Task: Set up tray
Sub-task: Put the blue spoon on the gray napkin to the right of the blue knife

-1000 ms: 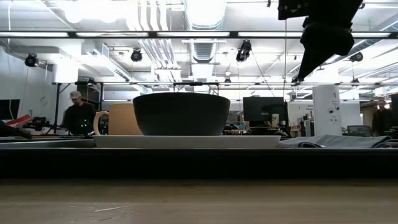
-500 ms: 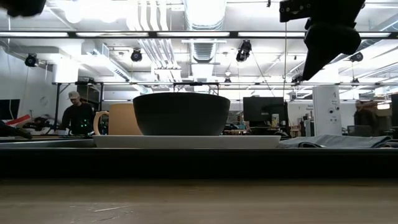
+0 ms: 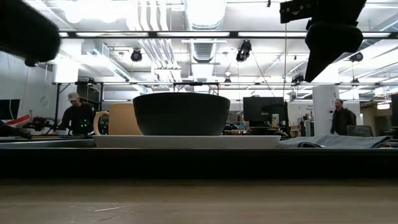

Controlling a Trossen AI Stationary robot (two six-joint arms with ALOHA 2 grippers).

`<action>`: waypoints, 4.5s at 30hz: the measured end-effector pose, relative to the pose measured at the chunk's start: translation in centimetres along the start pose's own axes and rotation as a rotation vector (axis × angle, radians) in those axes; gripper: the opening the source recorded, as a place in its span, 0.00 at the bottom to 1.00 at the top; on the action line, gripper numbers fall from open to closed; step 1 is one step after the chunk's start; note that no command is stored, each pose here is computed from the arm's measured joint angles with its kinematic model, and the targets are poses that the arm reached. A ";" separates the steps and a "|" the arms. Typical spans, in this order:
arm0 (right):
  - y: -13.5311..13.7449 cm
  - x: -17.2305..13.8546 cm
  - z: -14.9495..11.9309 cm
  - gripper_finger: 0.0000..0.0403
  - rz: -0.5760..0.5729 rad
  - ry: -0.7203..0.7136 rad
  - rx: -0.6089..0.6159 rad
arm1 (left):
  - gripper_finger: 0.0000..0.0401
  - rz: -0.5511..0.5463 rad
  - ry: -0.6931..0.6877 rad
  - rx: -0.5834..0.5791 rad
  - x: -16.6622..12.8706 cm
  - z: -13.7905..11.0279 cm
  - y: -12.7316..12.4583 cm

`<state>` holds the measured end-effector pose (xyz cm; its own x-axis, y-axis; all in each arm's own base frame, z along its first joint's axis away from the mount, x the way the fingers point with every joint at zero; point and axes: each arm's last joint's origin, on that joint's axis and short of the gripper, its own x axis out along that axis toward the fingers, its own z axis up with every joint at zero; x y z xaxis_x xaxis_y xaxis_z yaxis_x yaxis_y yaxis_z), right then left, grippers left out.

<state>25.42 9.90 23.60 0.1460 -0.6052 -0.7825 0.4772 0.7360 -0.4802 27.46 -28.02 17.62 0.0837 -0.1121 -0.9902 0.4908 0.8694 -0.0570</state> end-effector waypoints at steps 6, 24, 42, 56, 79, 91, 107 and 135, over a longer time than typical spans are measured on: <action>0.0 0.0 0.0 0.20 0.004 0.004 0.001 | 0.45 0.013 0.033 -0.043 0.0 -0.3 0.4; 0.0 0.0 0.0 0.20 0.012 0.013 -0.006 | 0.45 0.057 0.194 -0.101 1.7 -3.7 1.2; 0.2 0.0 -0.2 0.20 0.057 0.070 -0.009 | 0.28 0.032 0.247 -0.112 2.4 -4.7 1.5; 0.2 0.0 -0.2 0.20 0.058 0.072 -0.009 | 0.02 -0.065 0.253 -0.211 2.2 -4.7 1.1; 1.0 -0.7 -1.0 0.20 0.078 0.027 0.036 | 0.00 0.279 0.187 -0.221 -9.9 -2.6 1.0; 3.5 -3.8 -2.6 0.29 0.379 -0.435 0.294 | 0.00 0.656 0.154 0.132 -10.0 -1.5 2.6; 3.0 -2.3 -1.4 0.33 0.408 -0.691 0.670 | 0.00 1.294 0.528 0.629 -10.3 -0.1 10.2; 3.4 2.8 7.9 0.39 0.721 -0.777 0.625 | 0.00 1.287 0.849 0.755 -9.5 -0.7 15.4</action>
<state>34.31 8.35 22.93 0.9232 -0.2974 -0.2435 0.3753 0.8345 0.4034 33.62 -13.20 26.08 0.3960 0.9067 -0.1455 0.7705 -0.2418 0.5898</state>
